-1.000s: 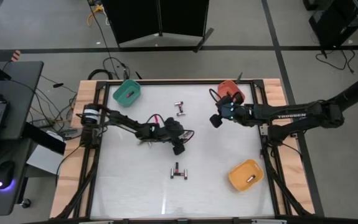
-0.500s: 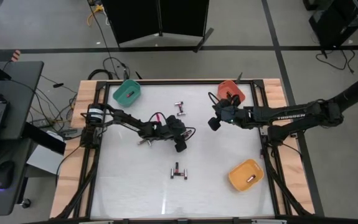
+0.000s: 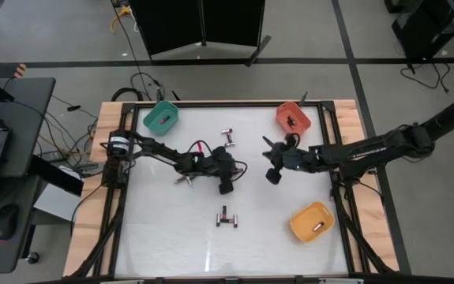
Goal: Sort batteries
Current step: Put the red battery into the green bin
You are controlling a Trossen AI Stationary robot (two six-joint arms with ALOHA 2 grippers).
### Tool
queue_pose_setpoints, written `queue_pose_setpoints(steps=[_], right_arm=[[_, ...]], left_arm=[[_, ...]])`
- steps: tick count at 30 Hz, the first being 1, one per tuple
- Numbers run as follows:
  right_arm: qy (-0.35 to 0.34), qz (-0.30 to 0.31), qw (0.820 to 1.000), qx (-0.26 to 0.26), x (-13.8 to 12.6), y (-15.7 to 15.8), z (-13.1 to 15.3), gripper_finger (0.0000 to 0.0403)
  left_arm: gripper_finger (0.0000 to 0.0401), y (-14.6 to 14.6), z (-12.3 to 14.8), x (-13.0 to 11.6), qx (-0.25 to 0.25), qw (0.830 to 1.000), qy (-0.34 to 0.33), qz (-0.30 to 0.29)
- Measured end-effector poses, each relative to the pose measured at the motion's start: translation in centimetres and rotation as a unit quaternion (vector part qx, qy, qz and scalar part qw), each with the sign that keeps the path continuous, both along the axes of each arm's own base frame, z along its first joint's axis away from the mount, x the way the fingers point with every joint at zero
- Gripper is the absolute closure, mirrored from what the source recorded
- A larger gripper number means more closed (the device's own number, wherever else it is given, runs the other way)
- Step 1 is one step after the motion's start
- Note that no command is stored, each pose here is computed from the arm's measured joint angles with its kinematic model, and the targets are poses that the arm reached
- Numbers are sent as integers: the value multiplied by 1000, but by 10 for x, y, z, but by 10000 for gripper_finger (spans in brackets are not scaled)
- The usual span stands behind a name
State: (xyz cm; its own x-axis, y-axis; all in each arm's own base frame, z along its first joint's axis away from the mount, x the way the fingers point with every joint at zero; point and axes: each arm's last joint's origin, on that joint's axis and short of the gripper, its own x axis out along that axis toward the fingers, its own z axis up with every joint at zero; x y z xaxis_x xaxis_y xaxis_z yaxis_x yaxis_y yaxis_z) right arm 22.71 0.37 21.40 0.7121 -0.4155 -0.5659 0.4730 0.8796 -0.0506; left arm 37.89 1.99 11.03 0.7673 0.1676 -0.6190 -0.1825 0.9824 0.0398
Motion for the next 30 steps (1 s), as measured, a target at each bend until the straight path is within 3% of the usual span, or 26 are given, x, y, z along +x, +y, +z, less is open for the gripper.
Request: queue_pose_setpoints(steps=[6, 11, 19, 24, 30], right_arm=[[-71, 88, 993, 30, -4, 10, -25, 390], [-127, 115, 985, 26, -10, 13, -38, 390], [-131, 173, 976, 25, 6, 19, -53, 390], [-127, 184, 974, 21, 23, 23, -63, 390], [-118, 186, 975, 22, 38, 25, -69, 390]], left_arm=[[349, 1, 30, -11, 22, 1000, -12, -15], [349, 2, 50, -33, 16, 999, -36, -15], [349, -1, 88, -85, 20, 1000, -7, -11], [349, 8, 110, -121, 34, 997, 38, 62], [349, 38, 129, -158, 43, 980, 61, 182]])
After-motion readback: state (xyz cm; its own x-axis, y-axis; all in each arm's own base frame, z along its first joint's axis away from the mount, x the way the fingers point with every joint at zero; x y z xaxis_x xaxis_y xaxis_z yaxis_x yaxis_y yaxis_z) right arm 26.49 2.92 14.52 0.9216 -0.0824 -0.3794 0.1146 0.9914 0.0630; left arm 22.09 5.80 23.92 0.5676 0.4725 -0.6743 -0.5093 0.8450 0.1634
